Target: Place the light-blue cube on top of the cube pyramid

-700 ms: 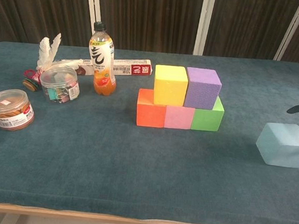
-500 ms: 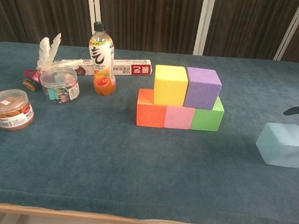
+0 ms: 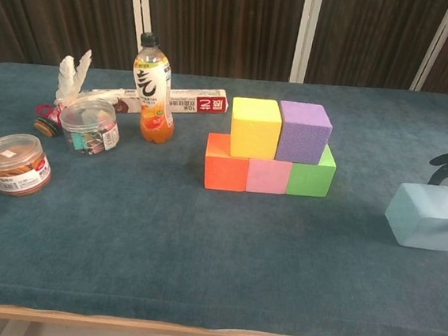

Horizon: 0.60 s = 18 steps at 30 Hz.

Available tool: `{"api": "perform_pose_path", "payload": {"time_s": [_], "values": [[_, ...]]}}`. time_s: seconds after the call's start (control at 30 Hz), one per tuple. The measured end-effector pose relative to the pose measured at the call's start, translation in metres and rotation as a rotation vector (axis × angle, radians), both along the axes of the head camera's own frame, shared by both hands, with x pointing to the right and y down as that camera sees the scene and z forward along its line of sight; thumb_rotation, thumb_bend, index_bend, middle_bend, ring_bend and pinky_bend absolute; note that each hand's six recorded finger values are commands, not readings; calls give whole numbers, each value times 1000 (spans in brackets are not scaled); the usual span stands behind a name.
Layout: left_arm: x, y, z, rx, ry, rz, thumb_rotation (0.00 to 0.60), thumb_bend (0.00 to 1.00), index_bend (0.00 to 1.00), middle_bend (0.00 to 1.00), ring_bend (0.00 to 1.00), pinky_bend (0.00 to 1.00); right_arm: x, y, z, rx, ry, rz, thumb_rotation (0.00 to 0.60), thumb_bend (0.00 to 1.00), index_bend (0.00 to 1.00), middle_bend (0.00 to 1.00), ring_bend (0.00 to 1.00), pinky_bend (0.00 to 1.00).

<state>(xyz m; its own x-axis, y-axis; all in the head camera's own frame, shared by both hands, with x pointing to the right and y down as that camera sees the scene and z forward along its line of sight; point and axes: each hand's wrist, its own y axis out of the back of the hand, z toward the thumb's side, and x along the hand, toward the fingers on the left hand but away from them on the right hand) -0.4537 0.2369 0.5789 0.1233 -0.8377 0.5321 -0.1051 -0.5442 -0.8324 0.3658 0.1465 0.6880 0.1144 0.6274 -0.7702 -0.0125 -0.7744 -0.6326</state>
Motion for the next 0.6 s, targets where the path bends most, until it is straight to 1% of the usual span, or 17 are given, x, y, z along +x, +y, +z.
{"api": "perform_pose_path", "payload": {"time_s": [0.07,0.17,0.23,0.37,0.47,0.5,0.6], "values": [[0,0,0,0,-1,1,600,66,0,9,0,106,-1,-2,-3,12,-6,-4,600,254,462,29,0,0],[0,0,1,-5,-2,2,600,66,0,9,0,106,-6,-7,-12,48,-16,-36,600,266,472,29,0,0],[0,0,2,-8,-4,-1,600,66,0,9,0,106,-12,-13,-24,86,-33,-60,600,267,476,28,0,0],[-1,-3,2,-4,2,-14,600,66,0,9,0,106,-25,-28,-51,132,-81,-80,600,268,469,28,0,0],[-3,-6,2,0,8,-25,600,66,0,9,0,106,-40,-45,-79,170,-119,-95,600,268,464,28,0,0],[-4,-8,2,0,6,-28,600,66,0,9,0,106,-47,-53,-90,186,-134,-100,600,268,464,28,0,0],[-5,-11,4,-3,2,-34,600,66,0,9,0,106,-63,-76,-112,215,-157,-103,600,268,462,28,0,0]]}}
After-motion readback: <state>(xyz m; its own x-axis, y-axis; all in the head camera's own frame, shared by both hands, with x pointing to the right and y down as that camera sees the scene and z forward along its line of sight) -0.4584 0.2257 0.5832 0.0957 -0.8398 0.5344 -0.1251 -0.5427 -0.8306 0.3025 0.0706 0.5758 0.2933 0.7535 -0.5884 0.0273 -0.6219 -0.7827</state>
